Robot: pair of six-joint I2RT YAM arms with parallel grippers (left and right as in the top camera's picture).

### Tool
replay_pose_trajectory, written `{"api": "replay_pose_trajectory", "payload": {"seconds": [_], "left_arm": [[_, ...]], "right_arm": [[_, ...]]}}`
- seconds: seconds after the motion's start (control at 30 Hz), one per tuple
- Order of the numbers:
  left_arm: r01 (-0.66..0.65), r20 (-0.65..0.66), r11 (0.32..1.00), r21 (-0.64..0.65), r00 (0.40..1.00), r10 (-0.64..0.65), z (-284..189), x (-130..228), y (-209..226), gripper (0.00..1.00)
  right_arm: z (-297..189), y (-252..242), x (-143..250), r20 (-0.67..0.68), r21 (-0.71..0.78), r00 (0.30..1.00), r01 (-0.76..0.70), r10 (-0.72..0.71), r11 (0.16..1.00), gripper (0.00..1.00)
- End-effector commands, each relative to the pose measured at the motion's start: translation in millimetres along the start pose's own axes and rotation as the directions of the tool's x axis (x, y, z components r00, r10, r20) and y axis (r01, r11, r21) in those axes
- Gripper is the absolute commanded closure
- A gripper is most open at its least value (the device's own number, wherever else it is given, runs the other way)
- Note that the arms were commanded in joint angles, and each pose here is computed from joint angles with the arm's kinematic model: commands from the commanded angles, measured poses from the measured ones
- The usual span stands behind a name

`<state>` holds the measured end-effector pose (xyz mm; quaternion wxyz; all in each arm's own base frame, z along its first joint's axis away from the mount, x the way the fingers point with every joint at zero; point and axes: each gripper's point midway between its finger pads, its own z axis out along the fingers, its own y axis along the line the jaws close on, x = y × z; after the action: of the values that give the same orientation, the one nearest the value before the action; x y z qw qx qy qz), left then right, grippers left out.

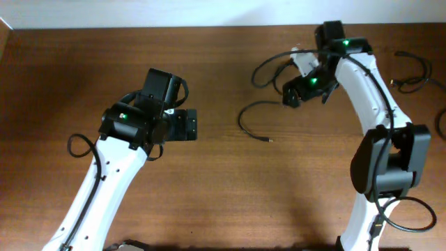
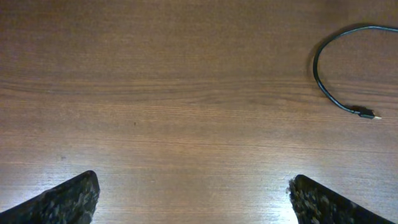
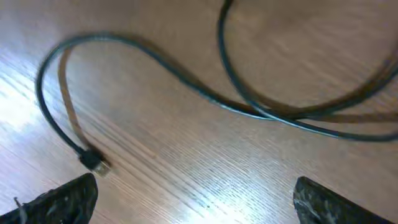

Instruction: Untangle cables

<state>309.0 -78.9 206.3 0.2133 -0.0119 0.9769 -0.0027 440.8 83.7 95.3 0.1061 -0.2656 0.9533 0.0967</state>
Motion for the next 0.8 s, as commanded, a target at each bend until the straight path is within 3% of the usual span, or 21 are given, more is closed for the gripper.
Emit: {"api": "replay_pose_trajectory", "payload": {"seconds": [0.0,0.13,0.23,0.57,0.6,0.67,0.73,0.77], "left_arm": [[0.016,0.021,1.000,-0.002,1.000,-0.016,-5.3,-2.4,2.4,0.01],[0.016,0.021,1.000,-0.002,1.000,-0.016,-5.3,-2.4,2.4,0.01],[0.016,0.020,1.000,-0.002,1.000,-0.016,-5.3,-2.3,2.4,0.01],[0.016,0.021,1.000,-0.002,1.000,-0.016,-5.3,-2.4,2.4,0.01],[0.016,0.020,1.000,-0.003,1.000,-0.016,-5.3,-2.3,2.5,0.01],[0.016,0.021,1.000,-0.002,1.000,-0.016,-5.3,-2.4,2.4,0.01],[0.016,0.021,1.000,-0.002,1.000,-0.016,-5.3,-2.4,2.4,0.01],[0.016,0.020,1.000,-0.002,1.000,-0.016,-5.3,-2.3,2.4,0.01]], "right_arm": [[23.6,14.6,3.7,-0.003,-0.008,0.949,0.315,-0.315,0.949,0.01],[41.7,2.9,-21.9,0.105,0.088,0.909,0.396,-0.404,0.914,0.01],[59.1,0.3,-20.3,0.116,0.122,0.844,0.511,-0.523,0.851,0.01],[115.2,-4.8,0.2,0.066,0.056,0.862,0.500,-0.503,0.864,0.01],[119.0,-5.2,3.0,0.059,0.047,0.864,0.498,-0.500,0.866,0.04],[120.5,-4.8,5.2,0.053,0.040,0.867,0.494,-0.495,0.869,0.20],[120.9,-1.7,13.1,0.032,0.013,0.872,0.488,-0.488,0.873,0.30],[121.0,-0.1,17.1,0.021,-0.001,0.875,0.484,-0.484,0.875,0.30]]}}
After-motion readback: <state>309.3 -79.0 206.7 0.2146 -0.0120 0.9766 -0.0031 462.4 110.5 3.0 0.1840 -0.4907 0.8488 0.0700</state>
